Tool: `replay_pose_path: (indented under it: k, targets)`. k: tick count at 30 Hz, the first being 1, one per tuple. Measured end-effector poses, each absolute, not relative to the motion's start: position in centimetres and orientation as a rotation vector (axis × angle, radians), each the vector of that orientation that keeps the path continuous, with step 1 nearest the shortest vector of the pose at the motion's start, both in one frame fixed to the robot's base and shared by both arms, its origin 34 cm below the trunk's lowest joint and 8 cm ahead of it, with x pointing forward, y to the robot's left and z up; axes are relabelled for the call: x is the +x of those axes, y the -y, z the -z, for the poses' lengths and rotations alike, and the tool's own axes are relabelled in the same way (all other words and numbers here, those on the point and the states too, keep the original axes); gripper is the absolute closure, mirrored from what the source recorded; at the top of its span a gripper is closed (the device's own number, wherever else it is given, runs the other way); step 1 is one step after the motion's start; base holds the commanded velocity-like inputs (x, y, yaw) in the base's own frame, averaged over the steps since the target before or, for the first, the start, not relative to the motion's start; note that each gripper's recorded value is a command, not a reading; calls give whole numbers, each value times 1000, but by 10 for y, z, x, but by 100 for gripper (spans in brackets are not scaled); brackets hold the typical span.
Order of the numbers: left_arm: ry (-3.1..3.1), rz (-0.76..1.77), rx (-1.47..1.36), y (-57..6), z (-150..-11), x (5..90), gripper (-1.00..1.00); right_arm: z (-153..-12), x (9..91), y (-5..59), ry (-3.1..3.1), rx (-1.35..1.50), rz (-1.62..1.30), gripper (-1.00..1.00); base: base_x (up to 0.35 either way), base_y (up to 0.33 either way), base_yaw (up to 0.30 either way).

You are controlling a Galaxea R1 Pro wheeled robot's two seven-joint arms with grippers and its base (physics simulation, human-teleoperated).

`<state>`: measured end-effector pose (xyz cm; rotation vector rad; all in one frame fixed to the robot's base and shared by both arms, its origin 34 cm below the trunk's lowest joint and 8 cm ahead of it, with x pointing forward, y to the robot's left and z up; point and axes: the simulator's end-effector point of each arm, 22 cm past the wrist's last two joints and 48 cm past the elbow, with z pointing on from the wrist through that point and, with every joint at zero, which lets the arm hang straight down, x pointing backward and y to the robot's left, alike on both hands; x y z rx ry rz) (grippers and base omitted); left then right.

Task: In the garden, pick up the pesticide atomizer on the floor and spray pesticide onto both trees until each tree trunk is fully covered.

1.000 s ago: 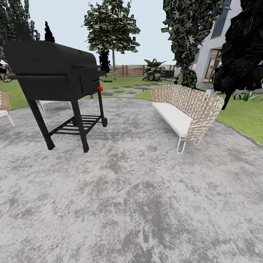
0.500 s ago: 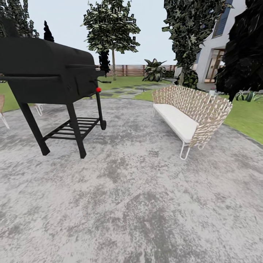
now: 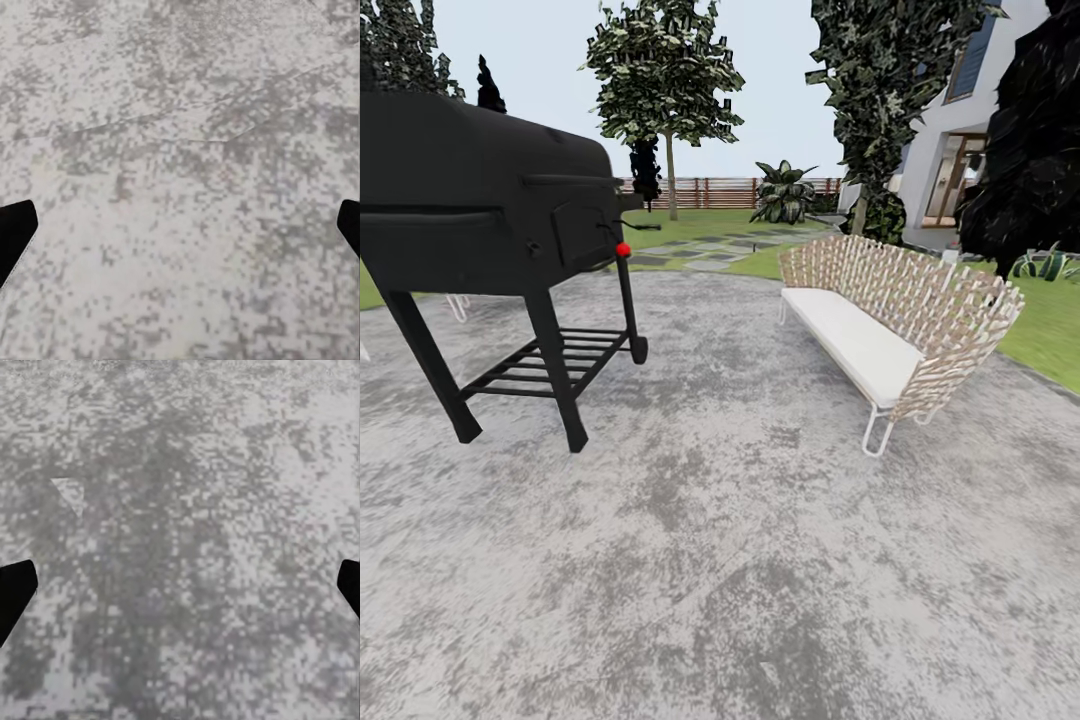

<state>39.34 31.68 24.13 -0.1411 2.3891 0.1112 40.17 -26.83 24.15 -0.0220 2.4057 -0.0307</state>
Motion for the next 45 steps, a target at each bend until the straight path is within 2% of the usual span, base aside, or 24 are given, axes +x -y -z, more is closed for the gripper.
replay_pose_path:
  k: [45]
  targets:
    - [-2391, -111, -138, -317, -241, 393, -100, -241, 401, 266, -2407, -32, 23, -100, 339, 0, 0]
